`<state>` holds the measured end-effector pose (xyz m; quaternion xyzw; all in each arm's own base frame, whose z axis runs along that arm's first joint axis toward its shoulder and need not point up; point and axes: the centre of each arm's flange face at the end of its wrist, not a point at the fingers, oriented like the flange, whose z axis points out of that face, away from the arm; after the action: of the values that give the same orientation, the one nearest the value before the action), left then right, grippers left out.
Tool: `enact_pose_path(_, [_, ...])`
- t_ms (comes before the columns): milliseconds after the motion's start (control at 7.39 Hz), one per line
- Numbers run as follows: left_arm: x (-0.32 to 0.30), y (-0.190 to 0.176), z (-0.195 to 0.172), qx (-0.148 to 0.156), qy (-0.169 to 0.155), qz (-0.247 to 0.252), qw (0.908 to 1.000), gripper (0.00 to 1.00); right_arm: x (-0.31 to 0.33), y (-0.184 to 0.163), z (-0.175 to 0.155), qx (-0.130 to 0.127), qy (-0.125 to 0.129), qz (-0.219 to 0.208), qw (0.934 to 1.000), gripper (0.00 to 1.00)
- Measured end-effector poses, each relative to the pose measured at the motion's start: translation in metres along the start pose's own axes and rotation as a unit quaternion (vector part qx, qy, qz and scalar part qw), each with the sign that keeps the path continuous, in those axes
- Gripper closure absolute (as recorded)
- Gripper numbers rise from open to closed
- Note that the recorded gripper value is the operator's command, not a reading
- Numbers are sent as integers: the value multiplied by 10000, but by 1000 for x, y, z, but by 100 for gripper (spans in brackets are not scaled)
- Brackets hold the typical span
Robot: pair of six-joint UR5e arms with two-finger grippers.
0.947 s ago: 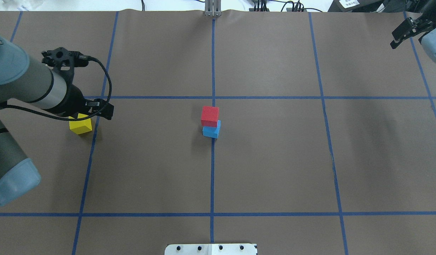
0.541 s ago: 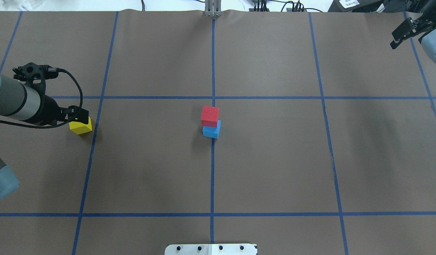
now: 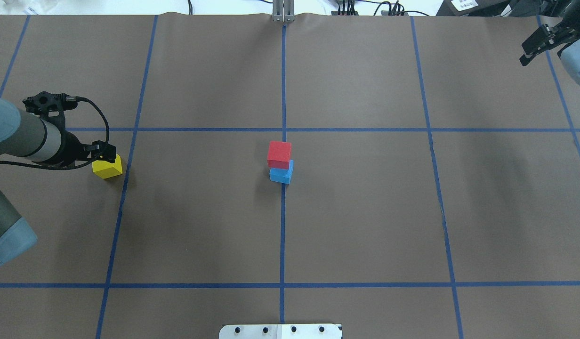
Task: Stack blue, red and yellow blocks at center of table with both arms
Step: 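Lower the left gripper and grasp the yellow cube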
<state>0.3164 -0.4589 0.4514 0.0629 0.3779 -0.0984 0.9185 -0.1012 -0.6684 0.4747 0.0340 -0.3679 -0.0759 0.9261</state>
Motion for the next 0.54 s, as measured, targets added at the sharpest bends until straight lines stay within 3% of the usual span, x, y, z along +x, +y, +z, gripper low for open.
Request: enact_pose_path(541, [8,-20,39,4,-256,-54,9997,1,1,1,1,-1,-8,1,10000,0])
